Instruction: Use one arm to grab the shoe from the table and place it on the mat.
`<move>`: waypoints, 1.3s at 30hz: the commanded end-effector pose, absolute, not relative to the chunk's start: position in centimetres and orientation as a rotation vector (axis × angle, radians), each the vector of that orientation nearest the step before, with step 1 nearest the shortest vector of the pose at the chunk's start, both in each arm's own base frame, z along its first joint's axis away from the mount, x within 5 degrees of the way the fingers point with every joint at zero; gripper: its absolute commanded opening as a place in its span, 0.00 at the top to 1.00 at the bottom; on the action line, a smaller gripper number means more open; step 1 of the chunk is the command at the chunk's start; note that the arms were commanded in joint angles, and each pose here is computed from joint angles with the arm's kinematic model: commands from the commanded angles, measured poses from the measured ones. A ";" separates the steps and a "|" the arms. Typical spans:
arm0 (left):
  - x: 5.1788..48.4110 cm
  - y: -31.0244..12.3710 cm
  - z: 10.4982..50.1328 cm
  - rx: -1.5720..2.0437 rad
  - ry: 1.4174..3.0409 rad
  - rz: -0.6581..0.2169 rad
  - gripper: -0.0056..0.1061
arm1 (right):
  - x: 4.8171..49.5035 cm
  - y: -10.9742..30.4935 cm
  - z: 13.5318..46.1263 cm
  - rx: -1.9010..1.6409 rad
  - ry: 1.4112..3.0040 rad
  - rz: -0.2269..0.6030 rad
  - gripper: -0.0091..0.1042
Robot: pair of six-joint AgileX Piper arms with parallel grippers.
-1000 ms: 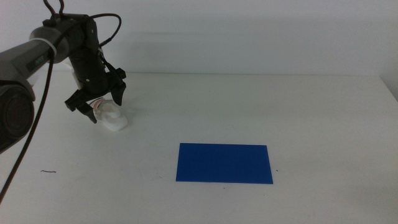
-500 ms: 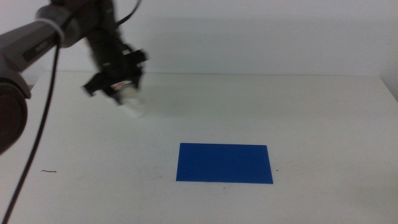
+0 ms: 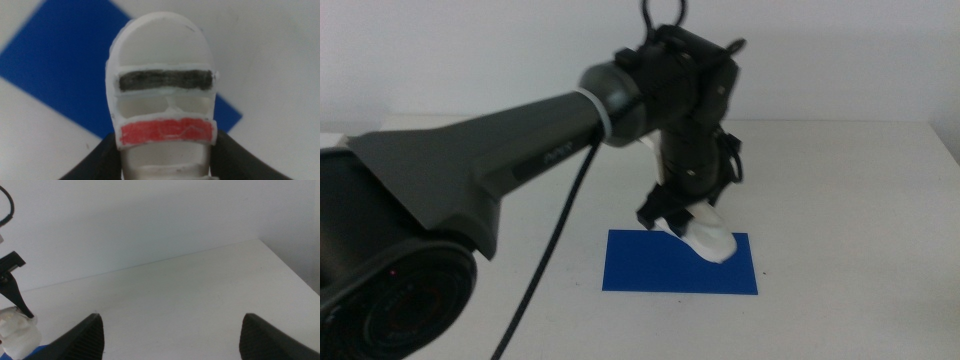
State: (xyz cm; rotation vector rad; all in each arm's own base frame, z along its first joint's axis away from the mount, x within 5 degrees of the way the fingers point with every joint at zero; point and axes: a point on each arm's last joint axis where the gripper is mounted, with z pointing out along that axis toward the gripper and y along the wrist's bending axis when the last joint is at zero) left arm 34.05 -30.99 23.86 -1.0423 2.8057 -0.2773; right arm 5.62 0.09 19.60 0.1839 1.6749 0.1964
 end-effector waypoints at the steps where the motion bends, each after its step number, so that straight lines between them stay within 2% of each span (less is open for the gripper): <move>1: 33.5 -31.6 23.9 -1.068 2.795 -0.278 0.97 | 5.6 0.1 19.6 0.175 1.664 0.193 0.22; 7: 33.2 -31.9 23.9 -0.957 2.832 -0.274 0.97 | 5.6 0.1 19.6 0.175 1.664 0.193 0.22; 17: 33.6 -31.6 23.8 -0.909 2.785 -0.216 0.97 | 5.6 0.1 19.6 0.175 1.664 0.193 0.22; 23: 33.5 -31.8 23.1 -0.927 2.808 -0.213 0.97 | 5.6 0.1 19.6 0.175 1.664 0.193 0.22; 27: 33.5 -32.0 22.8 -1.195 2.735 -0.237 0.97 | 5.6 0.1 19.6 0.175 1.664 0.193 0.22; 33: 33.7 -32.2 21.6 -1.876 2.387 -0.252 0.97 | 5.6 0.1 19.6 0.175 1.664 0.193 0.22; 39: 33.9 -32.3 20.0 -1.879 2.394 -0.202 0.97 | 5.6 0.1 19.6 0.175 1.664 0.193 0.22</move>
